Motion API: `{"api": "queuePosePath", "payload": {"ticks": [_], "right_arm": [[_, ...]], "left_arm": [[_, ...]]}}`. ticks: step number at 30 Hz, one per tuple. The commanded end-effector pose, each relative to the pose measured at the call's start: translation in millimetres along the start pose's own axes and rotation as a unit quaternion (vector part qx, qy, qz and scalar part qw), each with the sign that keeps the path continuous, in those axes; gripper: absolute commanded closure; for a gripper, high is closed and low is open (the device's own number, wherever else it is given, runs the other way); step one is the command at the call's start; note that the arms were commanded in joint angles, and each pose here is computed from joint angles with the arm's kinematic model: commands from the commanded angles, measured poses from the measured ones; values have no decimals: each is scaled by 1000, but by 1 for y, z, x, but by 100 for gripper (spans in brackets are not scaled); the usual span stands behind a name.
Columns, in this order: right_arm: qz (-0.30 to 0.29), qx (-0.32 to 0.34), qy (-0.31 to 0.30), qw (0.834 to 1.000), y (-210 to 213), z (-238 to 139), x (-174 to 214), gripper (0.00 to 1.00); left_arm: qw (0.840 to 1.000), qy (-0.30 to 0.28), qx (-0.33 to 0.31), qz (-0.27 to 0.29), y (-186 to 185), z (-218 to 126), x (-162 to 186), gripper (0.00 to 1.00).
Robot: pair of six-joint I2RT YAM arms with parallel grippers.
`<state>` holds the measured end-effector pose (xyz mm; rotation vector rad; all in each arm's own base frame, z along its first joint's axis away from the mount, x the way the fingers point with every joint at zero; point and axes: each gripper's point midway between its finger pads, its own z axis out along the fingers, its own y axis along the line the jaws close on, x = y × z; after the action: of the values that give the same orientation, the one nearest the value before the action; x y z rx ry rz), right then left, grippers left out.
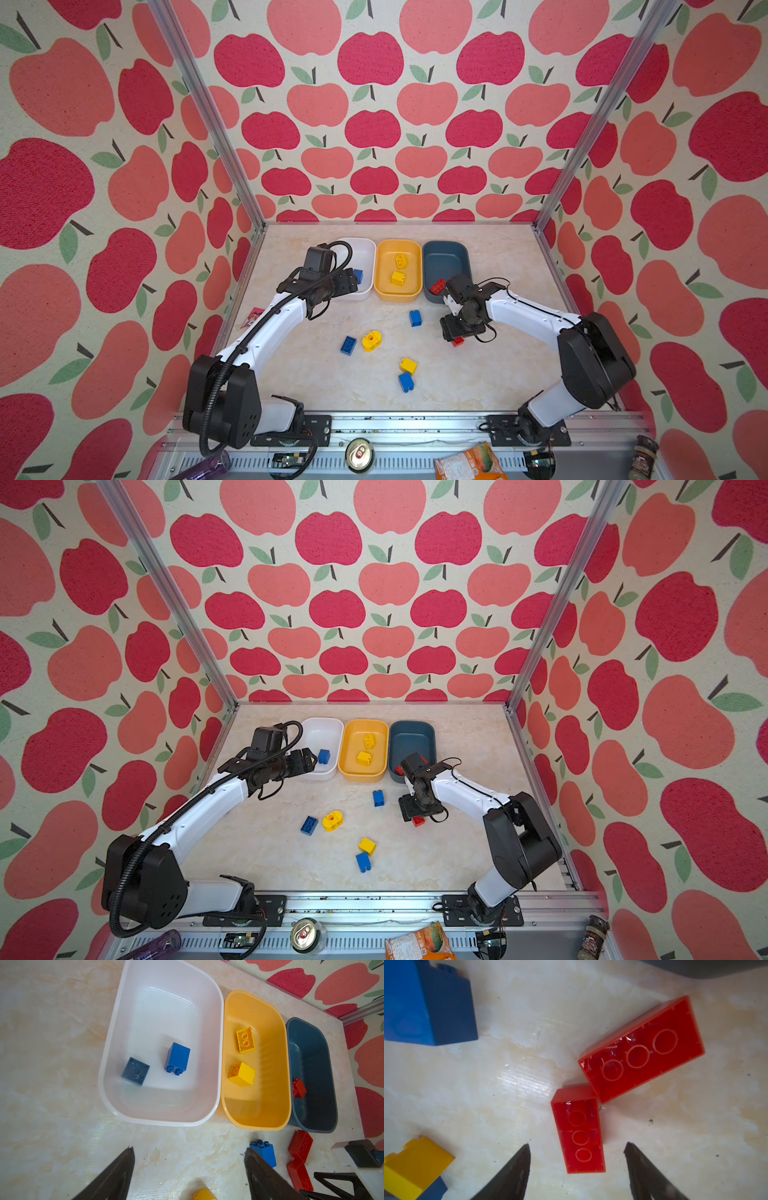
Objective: Sort the legos into containers by color
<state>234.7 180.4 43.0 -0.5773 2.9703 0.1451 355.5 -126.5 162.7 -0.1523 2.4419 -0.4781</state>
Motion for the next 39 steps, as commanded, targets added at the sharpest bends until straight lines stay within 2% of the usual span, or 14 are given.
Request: {"api": "queuePosePath", "payload": {"ticks": [1, 10, 21, 26, 32, 39], "right_arm": [[-12, 17, 11, 1000, -5, 7, 5, 27], [-25, 29, 19, 999, -6, 17, 5, 34], [-33, 37, 32, 998, -6, 25, 12, 59], [-32, 33, 28, 999, -4, 24, 12, 66], [-30, 22, 12, 999, 5, 4, 10, 68], [-23, 11, -50, 998, 12, -50, -12, 69]], "left_arm": [[1000, -9, 20, -9, -4, -4, -2, 14], [999, -15, 27, -12, -4, -6, -2, 13], [999, -16, 26, -25, -1, -7, 4, 10], [999, -17, 23, -25, 0, -7, 3, 9], [999, -18, 24, -23, -1, -7, 1, 8], [999, -18, 25, -23, 0, -8, 3, 8]]}}
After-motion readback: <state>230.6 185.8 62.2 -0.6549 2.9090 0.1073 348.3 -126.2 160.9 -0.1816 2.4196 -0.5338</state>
